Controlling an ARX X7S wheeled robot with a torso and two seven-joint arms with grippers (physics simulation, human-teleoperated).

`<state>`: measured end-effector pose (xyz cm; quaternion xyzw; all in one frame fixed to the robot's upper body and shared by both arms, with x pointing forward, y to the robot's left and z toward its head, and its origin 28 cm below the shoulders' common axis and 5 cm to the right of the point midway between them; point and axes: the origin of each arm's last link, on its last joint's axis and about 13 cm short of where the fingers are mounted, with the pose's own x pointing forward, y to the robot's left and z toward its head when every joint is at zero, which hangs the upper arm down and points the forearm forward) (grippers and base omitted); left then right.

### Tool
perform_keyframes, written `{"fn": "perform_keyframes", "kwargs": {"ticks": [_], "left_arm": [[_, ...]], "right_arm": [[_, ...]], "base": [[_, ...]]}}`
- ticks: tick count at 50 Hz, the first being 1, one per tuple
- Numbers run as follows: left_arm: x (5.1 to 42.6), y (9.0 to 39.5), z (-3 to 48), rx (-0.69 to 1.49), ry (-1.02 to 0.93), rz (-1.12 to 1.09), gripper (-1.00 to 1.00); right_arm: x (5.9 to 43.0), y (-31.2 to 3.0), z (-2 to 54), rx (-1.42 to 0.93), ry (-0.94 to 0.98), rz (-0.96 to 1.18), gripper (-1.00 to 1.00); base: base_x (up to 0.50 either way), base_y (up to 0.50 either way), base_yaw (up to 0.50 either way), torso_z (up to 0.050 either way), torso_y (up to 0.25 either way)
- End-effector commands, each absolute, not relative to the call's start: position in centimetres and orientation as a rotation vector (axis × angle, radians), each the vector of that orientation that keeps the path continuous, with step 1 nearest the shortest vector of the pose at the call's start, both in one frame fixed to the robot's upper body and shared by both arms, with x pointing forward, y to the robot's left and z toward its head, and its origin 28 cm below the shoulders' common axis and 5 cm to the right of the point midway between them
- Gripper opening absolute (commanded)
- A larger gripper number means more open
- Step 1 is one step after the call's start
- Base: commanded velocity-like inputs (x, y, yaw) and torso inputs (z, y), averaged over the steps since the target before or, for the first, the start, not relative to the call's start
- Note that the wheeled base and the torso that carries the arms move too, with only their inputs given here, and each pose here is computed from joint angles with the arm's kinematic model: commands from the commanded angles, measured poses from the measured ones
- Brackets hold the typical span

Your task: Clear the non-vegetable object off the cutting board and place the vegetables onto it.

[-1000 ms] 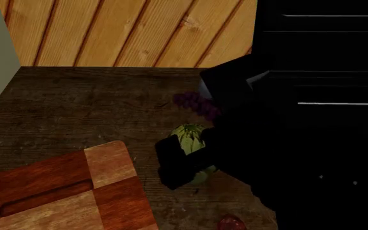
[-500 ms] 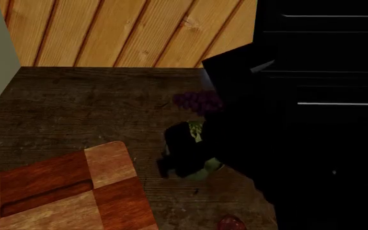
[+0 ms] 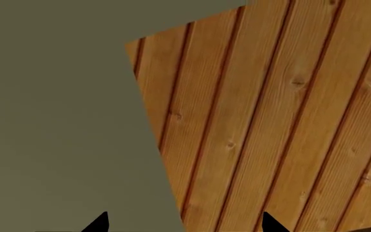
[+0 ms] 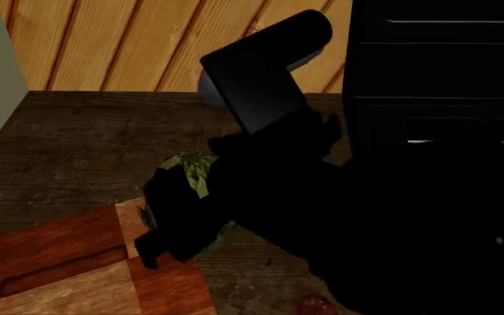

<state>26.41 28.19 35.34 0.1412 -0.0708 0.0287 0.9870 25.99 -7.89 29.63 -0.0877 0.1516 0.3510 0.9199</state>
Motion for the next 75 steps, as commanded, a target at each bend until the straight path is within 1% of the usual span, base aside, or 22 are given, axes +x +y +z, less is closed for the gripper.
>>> {"fn": "perform_keyframes", "kwargs": {"ticks": [1, 14, 24, 31, 50, 60, 61, 66, 75], "left_arm": [[25.9, 28.4, 36.1, 0.279, -0.169, 0.036, 1.0], [25.5, 28.7, 36.2, 0.275, -0.173, 0.044, 1.0], [25.4, 28.9, 36.4, 0.276, -0.179, 0.054, 1.0], [25.4, 28.9, 36.2, 0.274, -0.176, 0.053, 1.0], [25.3, 28.9, 36.0, 0.276, -0.173, 0.056, 1.0], [25.3, 29.0, 36.0, 0.273, -0.173, 0.057, 1.0], [25.3, 29.0, 36.0, 0.272, -0.175, 0.057, 1.0], [25.1, 29.0, 36.2, 0.273, -0.179, 0.058, 1.0], [25.1, 29.0, 36.3, 0.273, -0.181, 0.058, 1.0]], "right_arm": [[23.7, -5.9, 31.1, -0.198, 0.214, 0.86, -1.0], [22.5, -3.8, 30.6, -0.205, 0.232, 0.965, -1.0], [22.5, -2.6, 30.3, -0.199, 0.231, 1.02, -1.0], [23.0, -2.1, 29.9, -0.198, 0.23, 1.027, -1.0], [24.4, -0.7, 26.7, -0.241, 0.253, 1.059, -1.0], [24.4, -0.6, 26.1, -0.249, 0.276, 1.06, -1.0], [24.3, -0.6, 26.3, -0.254, 0.272, 1.057, 1.0], [24.1, -0.7, 27.0, -0.257, 0.254, 1.057, 1.0], [22.7, -1.3, 29.4, -0.266, 0.191, 1.056, 1.0]], "base": [[0.01, 0.0, 0.0, 0.0, 0.0], [0.01, 0.0, 0.0, 0.0, 0.0], [0.01, 0.0, 0.0, 0.002, 0.0], [0.01, 0.0, 0.01, 0.0, 0.0], [0.01, 0.0, 0.01, 0.0, 0.0], [0.01, 0.0, 0.01, 0.0, 0.0], [0.01, 0.0, 0.01, 0.0, 0.0], [0.01, 0.0, 0.01, 0.0, 0.0], [0.01, 0.0, 0.01, 0.0, 0.0]]}}
